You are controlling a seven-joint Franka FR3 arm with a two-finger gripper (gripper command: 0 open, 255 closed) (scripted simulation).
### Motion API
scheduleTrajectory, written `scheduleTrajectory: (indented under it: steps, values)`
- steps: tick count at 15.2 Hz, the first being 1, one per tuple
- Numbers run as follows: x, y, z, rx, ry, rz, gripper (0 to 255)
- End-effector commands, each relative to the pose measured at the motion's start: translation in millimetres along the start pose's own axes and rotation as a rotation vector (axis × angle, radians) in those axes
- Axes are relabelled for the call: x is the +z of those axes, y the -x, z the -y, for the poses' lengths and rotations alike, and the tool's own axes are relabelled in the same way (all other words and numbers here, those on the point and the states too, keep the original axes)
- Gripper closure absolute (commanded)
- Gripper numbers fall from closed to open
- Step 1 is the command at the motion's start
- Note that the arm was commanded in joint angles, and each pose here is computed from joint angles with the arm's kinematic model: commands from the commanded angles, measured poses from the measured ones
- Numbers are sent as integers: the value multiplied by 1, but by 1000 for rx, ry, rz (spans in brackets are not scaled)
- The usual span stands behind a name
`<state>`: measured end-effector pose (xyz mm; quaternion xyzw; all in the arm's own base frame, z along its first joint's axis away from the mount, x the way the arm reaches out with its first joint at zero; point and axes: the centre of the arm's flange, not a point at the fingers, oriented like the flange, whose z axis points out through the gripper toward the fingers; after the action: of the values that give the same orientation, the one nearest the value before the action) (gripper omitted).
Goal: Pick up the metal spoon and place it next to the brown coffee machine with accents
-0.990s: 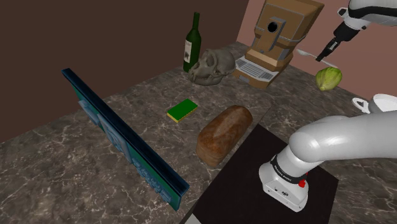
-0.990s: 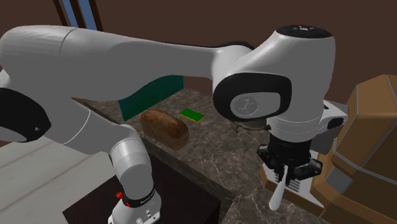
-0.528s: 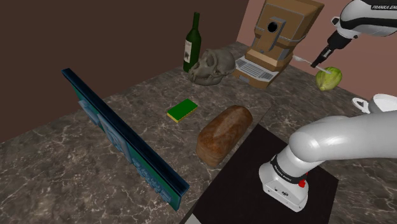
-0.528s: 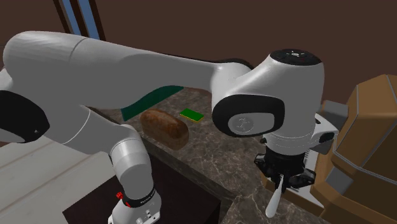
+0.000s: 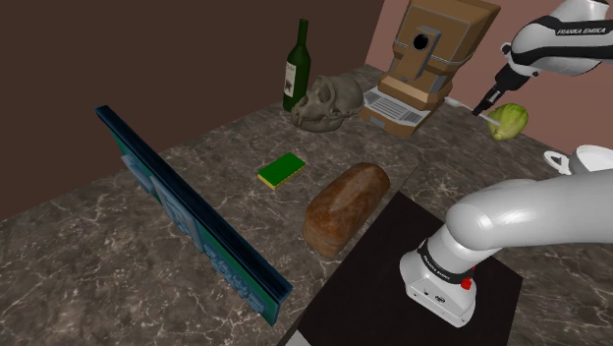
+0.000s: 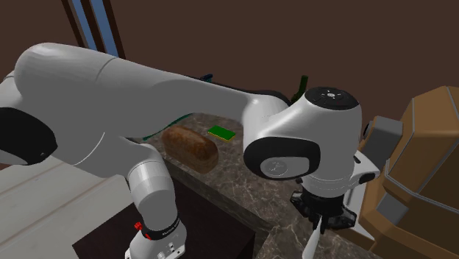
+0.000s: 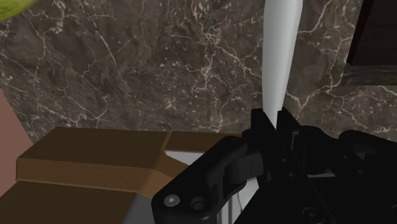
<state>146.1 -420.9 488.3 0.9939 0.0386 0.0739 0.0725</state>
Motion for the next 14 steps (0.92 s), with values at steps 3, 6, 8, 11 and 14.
scheduleTrajectory:
  steps: [3, 6, 8, 11, 14]
  values:
    - [20, 3, 2, 0, 0, 0, 255]
    - [36, 5, 4, 0, 0, 0, 255]
    - [46, 7, 6, 0, 0, 0, 255]
    - [61, 9, 8, 0, 0, 0, 255]
    - [77, 11, 11, 0, 0, 0, 255]
